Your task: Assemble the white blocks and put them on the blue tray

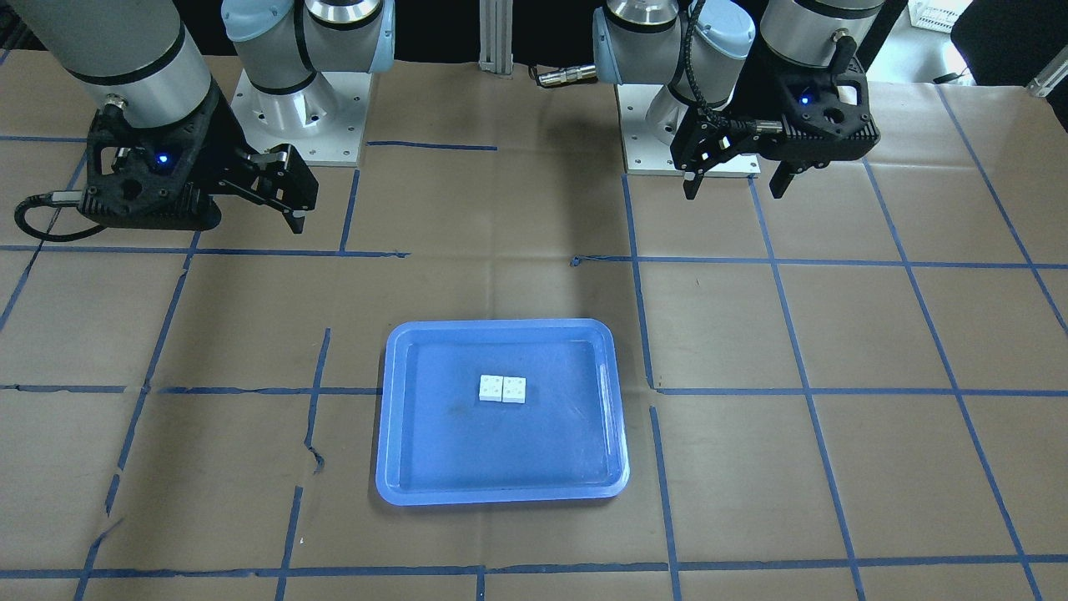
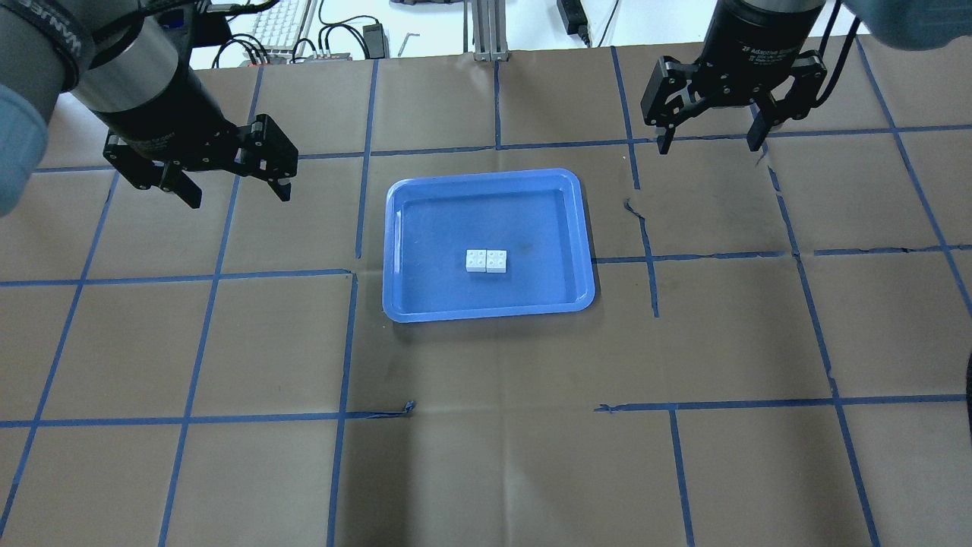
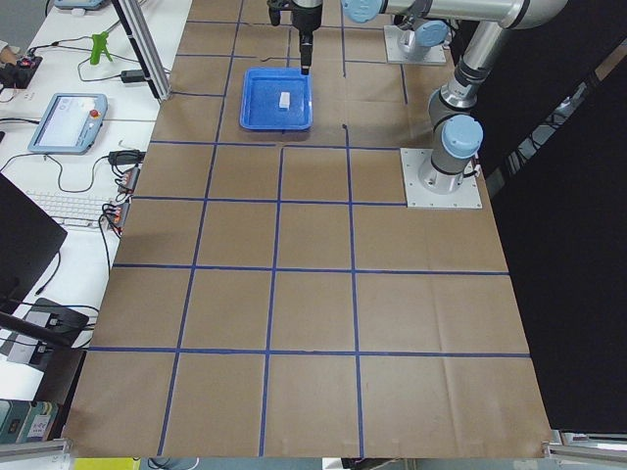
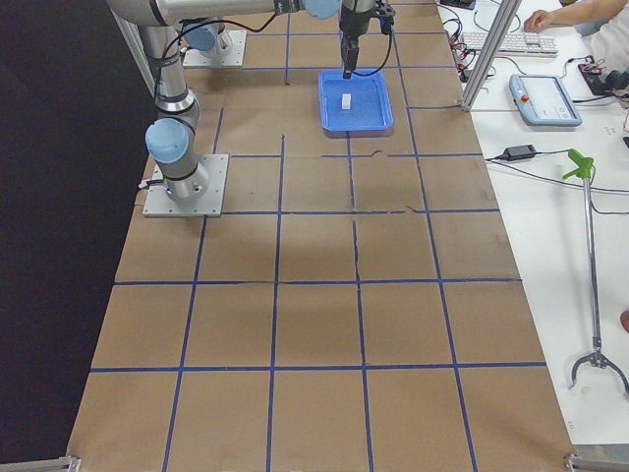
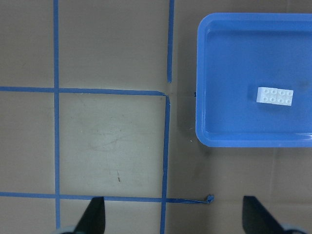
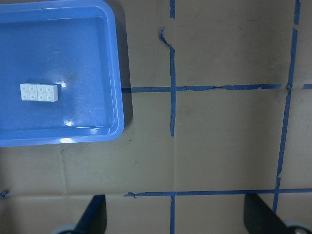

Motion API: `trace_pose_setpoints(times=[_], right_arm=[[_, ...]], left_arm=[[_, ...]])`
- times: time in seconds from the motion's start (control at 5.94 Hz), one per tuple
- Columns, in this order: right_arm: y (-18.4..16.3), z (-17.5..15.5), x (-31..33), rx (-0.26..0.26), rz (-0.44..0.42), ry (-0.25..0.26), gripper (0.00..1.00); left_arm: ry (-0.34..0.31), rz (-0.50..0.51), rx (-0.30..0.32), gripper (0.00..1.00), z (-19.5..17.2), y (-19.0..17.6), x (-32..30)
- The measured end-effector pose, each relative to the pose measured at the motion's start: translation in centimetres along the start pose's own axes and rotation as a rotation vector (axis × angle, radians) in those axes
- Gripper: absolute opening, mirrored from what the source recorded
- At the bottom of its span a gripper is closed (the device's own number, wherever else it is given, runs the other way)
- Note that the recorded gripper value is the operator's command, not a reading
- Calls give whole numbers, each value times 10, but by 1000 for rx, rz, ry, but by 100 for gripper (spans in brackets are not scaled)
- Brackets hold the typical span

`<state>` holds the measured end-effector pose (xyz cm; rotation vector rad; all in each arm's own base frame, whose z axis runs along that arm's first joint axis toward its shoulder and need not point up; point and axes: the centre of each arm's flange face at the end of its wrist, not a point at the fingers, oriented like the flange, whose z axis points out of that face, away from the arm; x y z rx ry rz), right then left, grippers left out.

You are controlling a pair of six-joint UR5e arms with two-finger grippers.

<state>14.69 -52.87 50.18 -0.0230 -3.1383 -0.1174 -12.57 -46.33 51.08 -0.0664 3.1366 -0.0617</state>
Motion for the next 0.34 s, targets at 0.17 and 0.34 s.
trace_pose_setpoints(times=[0.17, 0.34], right_arm=[[-1, 0, 1, 1, 2, -1, 100], [-1, 0, 1, 1, 3, -2, 100]], left_arm=[[-1, 0, -8, 99, -3, 4, -1], [-2, -4, -11, 99, -6, 5, -2]])
